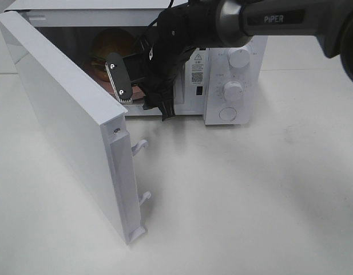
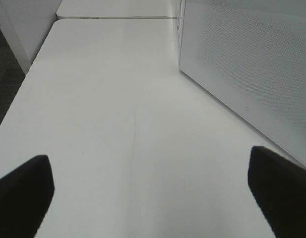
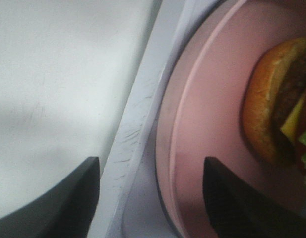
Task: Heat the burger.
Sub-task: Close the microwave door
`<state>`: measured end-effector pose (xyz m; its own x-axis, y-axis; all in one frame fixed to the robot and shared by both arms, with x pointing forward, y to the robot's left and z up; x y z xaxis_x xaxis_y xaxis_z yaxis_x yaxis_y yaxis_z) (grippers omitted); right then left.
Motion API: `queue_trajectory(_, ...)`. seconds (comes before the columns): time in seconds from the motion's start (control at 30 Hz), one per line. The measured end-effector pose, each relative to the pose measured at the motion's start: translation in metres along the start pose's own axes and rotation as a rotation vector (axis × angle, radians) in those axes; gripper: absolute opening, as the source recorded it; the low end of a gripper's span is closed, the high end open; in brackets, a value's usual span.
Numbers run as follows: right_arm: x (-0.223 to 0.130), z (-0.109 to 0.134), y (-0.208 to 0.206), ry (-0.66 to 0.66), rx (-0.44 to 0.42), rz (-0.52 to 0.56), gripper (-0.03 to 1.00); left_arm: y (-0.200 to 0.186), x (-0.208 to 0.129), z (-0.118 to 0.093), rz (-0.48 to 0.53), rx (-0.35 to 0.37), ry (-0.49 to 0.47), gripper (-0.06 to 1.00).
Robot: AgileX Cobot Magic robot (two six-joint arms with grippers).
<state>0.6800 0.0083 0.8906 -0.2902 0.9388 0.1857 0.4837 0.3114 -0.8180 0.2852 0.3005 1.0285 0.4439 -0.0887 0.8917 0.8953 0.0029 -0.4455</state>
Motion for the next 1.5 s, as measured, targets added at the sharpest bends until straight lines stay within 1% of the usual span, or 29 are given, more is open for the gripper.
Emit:
queue_trajectory(0.17, -0.003, 0.004, -0.012, 0.029, -0.014, -0.017, 0.66, 0.000, 0.000, 0.000, 0.000, 0.000, 0.000, 0.99)
queue_trajectory(0.23, -0.011, 0.011, -0.021, 0.041, -0.011, -0.013, 0.67, 0.000, 0.000, 0.000, 0.000, 0.000, 0.000, 0.99)
queue_trajectory(0.33, -0.013, 0.014, -0.023, 0.043, -0.005, -0.009, 0.67, 0.000, 0.000, 0.000, 0.000, 0.000, 0.000, 0.99)
queue_trajectory(0.47, -0.017, 0.024, -0.040, 0.044, -0.011, -0.011, 0.67, 0.000, 0.000, 0.000, 0.000, 0.000, 0.000, 0.99)
queue_trajectory(0.57, -0.018, 0.026, -0.043, 0.045, -0.015, -0.013, 0.67, 0.000, 0.000, 0.000, 0.000, 0.000, 0.000, 0.99)
queue_trajectory(0.63, -0.023, 0.028, -0.056, 0.077, -0.035, -0.017, 0.67, 0.000, 0.000, 0.000, 0.000, 0.000, 0.000, 0.99)
queue_trajectory(0.73, -0.024, 0.028, -0.059, 0.085, -0.040, -0.017, 0.67, 0.000, 0.000, 0.000, 0.000, 0.000, 0.000, 0.99)
queue_trajectory(0.8, -0.034, 0.032, -0.074, 0.118, -0.047, -0.009, 0.67, 0.000, 0.000, 0.000, 0.000, 0.000, 0.000, 0.99)
queue_trajectory(1.1, -0.046, 0.044, -0.107, 0.142, -0.083, -0.015, 0.67, 0.000, 0.000, 0.000, 0.000, 0.000, 0.000, 0.99)
queue_trajectory(1.23, -0.051, 0.061, -0.129, 0.163, -0.085, -0.016, 0.67, 0.000, 0.000, 0.000, 0.000, 0.000, 0.000, 0.99)
queue_trajectory(1.3, -0.051, 0.063, -0.132, 0.165, -0.085, -0.016, 0.67, 0.000, 0.000, 0.000, 0.000, 0.000, 0.000, 0.99)
queue_trajectory(1.37, -0.054, 0.073, -0.144, 0.208, -0.085, -0.019, 0.67, 0.000, 0.000, 0.000, 0.000, 0.000, 0.000, 0.99)
queue_trajectory(1.4, -0.054, 0.073, -0.144, 0.208, -0.085, -0.019, 0.67, 0.000, 0.000, 0.000, 0.000, 0.000, 0.000, 0.99)
queue_trajectory(1.47, -0.057, 0.083, -0.156, 0.273, -0.088, -0.023, 0.67, 0.000, 0.000, 0.000, 0.000, 0.000, 0.000, 0.99)
queue_trajectory(1.5, -0.057, 0.083, -0.156, 0.273, -0.088, -0.023, 0.67, 0.000, 0.000, 0.000, 0.000, 0.000, 0.000, 0.99)
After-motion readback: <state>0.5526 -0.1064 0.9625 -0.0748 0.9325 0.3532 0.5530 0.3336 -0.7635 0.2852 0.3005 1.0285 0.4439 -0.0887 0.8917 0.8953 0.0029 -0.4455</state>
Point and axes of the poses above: a point on each arm's last joint axis where the gripper is mounted, y pointing out along that axis toward the gripper, z along the wrist's bending axis when the last joint is at zero, x = y × z, the point moved 6 cm from there along y, pointing out along that axis toward the gripper, and after that the axes turned 5 degrees about y, right-handed, at the moved point
